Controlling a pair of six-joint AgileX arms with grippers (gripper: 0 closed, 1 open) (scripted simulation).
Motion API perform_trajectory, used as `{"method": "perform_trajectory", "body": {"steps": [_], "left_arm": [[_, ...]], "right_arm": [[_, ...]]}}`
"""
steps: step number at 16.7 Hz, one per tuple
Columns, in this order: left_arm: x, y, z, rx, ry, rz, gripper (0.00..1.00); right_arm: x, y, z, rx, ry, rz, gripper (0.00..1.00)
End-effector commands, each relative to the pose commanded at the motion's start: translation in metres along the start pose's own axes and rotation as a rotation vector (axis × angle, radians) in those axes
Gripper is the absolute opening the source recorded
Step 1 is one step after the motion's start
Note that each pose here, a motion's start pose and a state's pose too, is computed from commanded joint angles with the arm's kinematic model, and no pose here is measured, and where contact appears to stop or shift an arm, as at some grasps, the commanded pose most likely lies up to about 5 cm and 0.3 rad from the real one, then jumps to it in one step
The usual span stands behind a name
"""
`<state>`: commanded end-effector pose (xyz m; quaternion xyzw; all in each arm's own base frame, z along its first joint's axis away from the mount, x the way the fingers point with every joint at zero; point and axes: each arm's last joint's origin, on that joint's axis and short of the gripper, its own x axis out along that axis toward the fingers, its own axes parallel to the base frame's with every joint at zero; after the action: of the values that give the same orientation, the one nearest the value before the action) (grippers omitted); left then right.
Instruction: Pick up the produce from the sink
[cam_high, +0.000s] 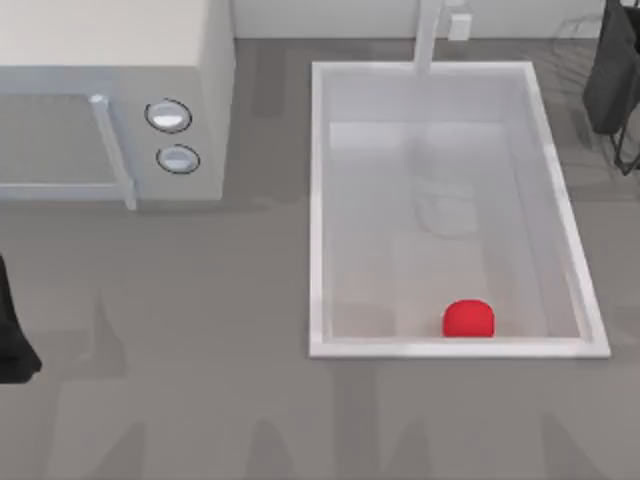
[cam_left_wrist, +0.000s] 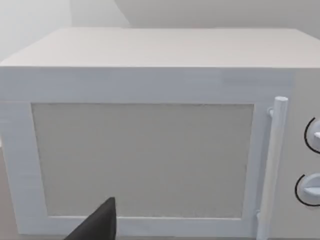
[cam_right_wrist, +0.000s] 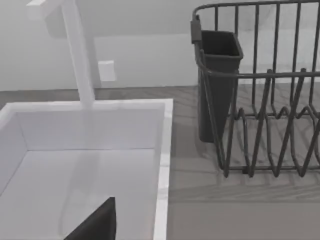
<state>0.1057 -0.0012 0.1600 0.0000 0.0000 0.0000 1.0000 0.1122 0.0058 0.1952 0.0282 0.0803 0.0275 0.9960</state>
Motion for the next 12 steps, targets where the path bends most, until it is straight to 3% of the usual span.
{"method": "perform_trajectory", "body": {"steps": [4,7,12], "left_arm": [[0.0,0.0,0.0,0.0,0.0,0.0,1.0],[0.0,0.0,0.0,0.0,0.0,0.0,1.0],[0.0,0.0,0.0,0.0,0.0,0.0,1.0]], "right_arm": [[0.023,0.015,0.041,0.059,0.263,0.051,1.0],[0.061,0.033,0.066,0.09,0.51,0.07,1.0],[0.149,0.081,0.068,0.092,0.936,0.042,1.0]]}}
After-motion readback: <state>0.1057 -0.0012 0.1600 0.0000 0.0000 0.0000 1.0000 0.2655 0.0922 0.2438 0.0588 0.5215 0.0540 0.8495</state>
